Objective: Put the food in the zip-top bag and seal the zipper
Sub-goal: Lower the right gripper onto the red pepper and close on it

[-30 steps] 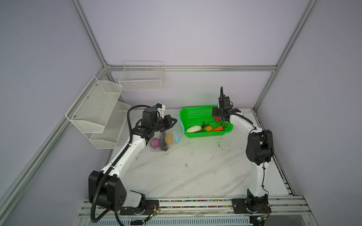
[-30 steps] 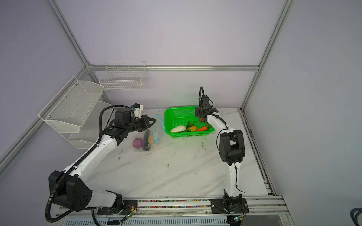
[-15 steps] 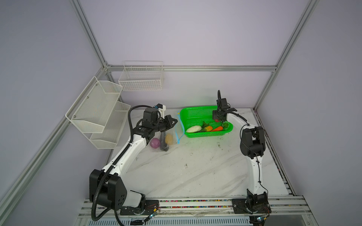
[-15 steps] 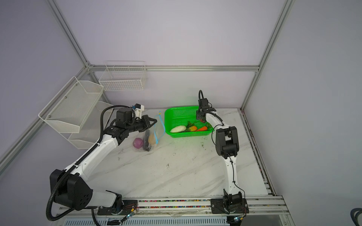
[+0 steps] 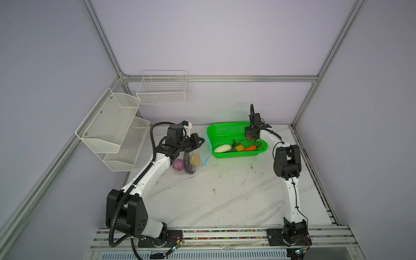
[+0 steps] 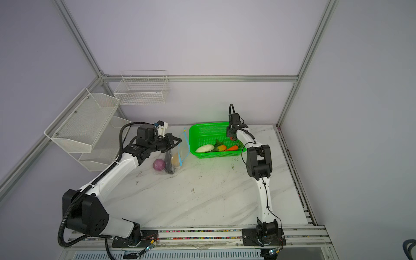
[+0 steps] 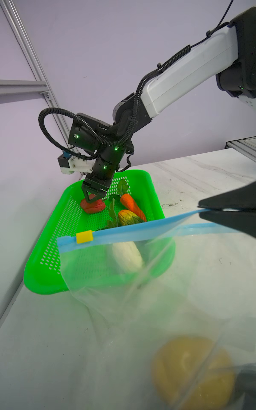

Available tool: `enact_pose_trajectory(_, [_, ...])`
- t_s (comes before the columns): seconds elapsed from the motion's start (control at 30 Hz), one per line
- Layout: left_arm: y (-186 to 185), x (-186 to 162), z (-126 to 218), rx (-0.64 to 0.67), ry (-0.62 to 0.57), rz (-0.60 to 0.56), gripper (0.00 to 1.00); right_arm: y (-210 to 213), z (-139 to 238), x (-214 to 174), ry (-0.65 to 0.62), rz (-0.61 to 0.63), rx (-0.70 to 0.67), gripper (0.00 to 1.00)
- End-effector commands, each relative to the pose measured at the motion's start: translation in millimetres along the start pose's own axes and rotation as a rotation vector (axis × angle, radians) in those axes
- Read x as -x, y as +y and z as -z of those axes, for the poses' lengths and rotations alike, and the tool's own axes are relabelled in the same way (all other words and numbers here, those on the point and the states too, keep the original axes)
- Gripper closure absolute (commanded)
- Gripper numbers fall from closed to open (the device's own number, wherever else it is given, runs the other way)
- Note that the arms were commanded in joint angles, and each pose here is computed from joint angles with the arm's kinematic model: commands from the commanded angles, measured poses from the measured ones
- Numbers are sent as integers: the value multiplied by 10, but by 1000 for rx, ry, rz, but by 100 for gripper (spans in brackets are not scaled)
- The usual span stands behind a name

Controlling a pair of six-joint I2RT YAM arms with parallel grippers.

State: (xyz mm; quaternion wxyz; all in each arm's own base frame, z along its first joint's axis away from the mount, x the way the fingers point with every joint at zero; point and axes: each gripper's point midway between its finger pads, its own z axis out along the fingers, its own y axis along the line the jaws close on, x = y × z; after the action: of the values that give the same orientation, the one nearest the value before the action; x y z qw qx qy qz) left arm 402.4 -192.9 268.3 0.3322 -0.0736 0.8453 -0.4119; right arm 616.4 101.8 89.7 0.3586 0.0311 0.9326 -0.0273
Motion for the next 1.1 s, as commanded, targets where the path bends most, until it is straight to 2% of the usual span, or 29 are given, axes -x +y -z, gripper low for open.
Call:
enact_pose_trajectory(0.0, [-174,94,32,-50,-24,-39,100,-17,-58,-52,28,6,-5,30])
enact_pose_trajectory(0.43, [-177,100,56,-48,-28,-46,100,58,-232,-89,41,-10,22,27])
enact_pose_trajectory(0.73, [-172,89,57,-47,-26,-45,100,77,-203,-39,20,-10,37,36])
enact_pose_trajectory(1.07, [-133,64,29,-43,-22,-38,100,95,40,95,-37,-26,70,40])
